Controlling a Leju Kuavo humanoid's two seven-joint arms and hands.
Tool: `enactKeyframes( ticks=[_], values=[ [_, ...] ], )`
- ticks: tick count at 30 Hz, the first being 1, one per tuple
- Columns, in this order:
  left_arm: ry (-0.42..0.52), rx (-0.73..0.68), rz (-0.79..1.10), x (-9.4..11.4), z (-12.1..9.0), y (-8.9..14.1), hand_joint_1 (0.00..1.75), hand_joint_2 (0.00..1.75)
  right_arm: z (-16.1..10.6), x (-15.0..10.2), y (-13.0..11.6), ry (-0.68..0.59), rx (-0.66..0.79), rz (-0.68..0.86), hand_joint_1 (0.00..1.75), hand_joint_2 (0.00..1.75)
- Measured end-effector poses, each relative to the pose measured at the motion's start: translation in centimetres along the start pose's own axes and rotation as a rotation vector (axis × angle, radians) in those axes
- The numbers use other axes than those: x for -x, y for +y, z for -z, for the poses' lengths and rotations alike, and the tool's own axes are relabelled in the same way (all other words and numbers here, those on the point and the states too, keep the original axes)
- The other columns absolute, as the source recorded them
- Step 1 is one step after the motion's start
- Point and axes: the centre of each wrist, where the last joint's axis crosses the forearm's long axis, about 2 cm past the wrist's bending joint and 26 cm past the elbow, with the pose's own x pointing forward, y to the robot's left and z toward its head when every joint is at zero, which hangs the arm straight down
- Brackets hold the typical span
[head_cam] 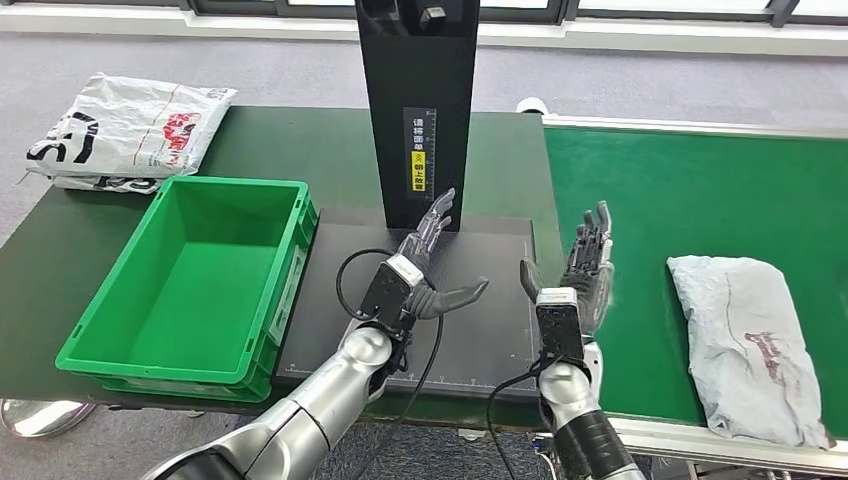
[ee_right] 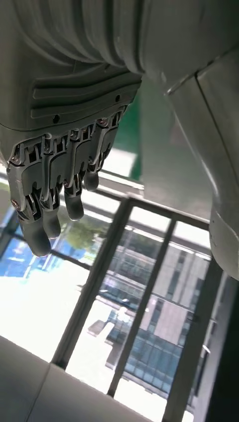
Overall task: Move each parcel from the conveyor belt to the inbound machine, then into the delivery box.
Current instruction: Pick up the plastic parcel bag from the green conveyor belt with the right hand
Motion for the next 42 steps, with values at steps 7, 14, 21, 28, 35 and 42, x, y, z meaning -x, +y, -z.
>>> enactKeyframes(
  ticks=[7,14,21,28,35,42],
  values=[
    [0.026,-0.049,-0.014,0.5,0.0,1.4,0.0,1.75,0.5,4.2,-5.7,-0.043,-0.034,-0.412,0.0,1.75],
    [0.059,-0.115,-0.001,1.3,-0.8,3.0,0.0,1.75,-1.5,7.4,-11.4,0.153,-0.024,-0.733,0.0,1.75],
    [0.083,-0.146,-0.001,1.9,-1.6,3.8,0.0,1.75,-2.9,8.4,-14.4,0.376,0.029,-0.892,0.0,1.75],
    [0.093,-0.141,-0.002,2.0,-1.6,4.2,0.0,1.75,-4.4,9.1,-16.3,0.575,0.063,-1.015,0.0,1.75],
    [0.096,-0.111,-0.009,1.9,-1.6,4.1,0.0,1.75,-6.7,10.5,-17.4,0.86,0.078,-1.105,0.0,1.75],
    [0.098,-0.079,-0.014,1.9,-1.3,4.2,0.0,1.75,-10.8,12.9,-17.4,1.249,-0.233,-1.214,0.0,1.75]
  ],
)
